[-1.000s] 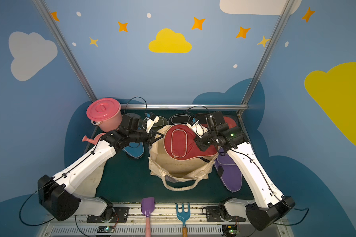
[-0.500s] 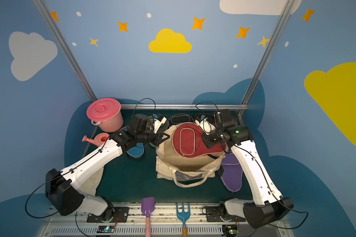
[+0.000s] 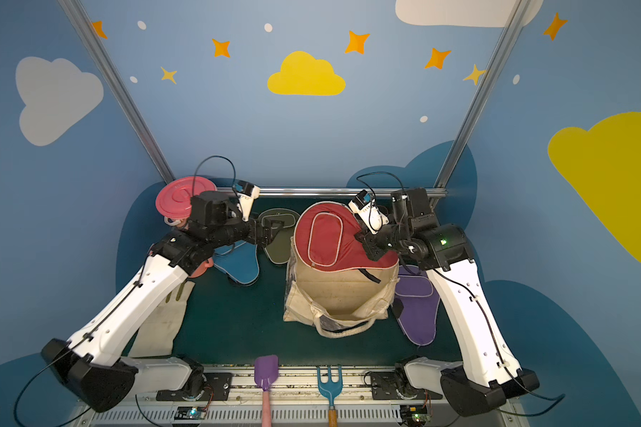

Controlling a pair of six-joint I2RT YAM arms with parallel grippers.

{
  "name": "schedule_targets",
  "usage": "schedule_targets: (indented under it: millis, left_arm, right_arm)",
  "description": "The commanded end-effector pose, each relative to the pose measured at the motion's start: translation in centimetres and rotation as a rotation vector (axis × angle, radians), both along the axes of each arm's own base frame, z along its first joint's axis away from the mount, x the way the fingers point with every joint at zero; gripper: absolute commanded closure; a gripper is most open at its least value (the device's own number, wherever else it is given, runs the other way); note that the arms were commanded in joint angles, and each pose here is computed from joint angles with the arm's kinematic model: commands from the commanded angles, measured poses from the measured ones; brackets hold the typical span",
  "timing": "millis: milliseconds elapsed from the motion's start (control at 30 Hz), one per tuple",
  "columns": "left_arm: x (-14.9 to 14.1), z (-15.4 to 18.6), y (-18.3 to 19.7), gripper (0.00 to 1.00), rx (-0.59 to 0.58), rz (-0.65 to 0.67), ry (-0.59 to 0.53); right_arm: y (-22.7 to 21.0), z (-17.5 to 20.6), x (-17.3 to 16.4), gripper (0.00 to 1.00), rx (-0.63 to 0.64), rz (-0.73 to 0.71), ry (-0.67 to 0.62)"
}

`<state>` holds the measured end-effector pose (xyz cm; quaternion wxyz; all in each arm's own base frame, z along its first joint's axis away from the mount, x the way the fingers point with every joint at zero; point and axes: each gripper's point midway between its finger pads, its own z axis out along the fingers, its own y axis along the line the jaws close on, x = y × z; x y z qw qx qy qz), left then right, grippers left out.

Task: Remove the ping pong set from the canvas bag
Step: Move the canvas bag to the center of the board.

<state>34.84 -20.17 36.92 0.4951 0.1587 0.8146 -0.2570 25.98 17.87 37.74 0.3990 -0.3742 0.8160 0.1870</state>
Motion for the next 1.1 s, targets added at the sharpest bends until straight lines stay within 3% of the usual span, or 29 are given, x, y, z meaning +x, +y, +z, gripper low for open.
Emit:
schedule_targets:
  millis: [0,200,500,567,633,667,700,867,933,1000,1033,1067]
  left_arm:
    - [-2.5,3.4,0.1,0.0,-0.075,-0.092,-0.043]
    - [-7.1,5.6,-2.4,0.0,-0.227,-0.357,-0.048]
    - [-8.2,4.6,-3.4,0.03,-0.309,-0.438,-0.003]
    - [-8.8,4.9,-3.7,0.24,-0.33,-0.478,-0.013]
    - [-9.2,5.2,-3.7,0.69,-0.344,-0.496,-0.029]
    - [-9.4,5.4,-3.6,0.86,-0.345,-0.495,-0.037]
    - [-9.6,5.4,-3.5,0.96,-0.342,-0.493,-0.043]
    - [-10.4,7.0,-1.5,0.97,-0.333,-0.422,-0.095]
    - [-10.5,8.0,0.6,0.97,-0.337,-0.348,-0.099]
    - [-10.8,8.9,2.9,0.96,-0.331,-0.269,-0.094]
    - [-11.0,9.3,4.0,0.97,-0.331,-0.229,-0.083]
    - [-11.1,9.5,5.1,0.96,-0.333,-0.192,-0.071]
  right_arm:
    - [1.9,5.3,-1.6,1.0,0.157,0.091,-0.112]
    - [4.2,7.6,-2.5,1.0,0.245,0.205,-0.128]
    - [6.5,9.2,-3.5,1.0,0.278,0.311,-0.148]
    - [6.8,9.1,-3.5,1.0,0.281,0.32,-0.144]
    - [7.0,9.0,-3.5,1.0,0.287,0.328,-0.137]
    - [7.1,8.9,-3.4,1.0,0.288,0.33,-0.131]
    - [7.2,8.8,-3.4,1.0,0.292,0.332,-0.126]
    - [7.6,8.7,-2.9,1.0,0.294,0.325,-0.111]
    - [7.4,8.5,-2.7,0.78,0.274,0.313,-0.103]
    - [7.0,8.2,-2.4,0.39,0.246,0.286,-0.102]
    - [6.7,8.0,-2.3,0.26,0.229,0.269,-0.102]
    - [6.4,7.9,-2.3,0.21,0.218,0.255,-0.108]
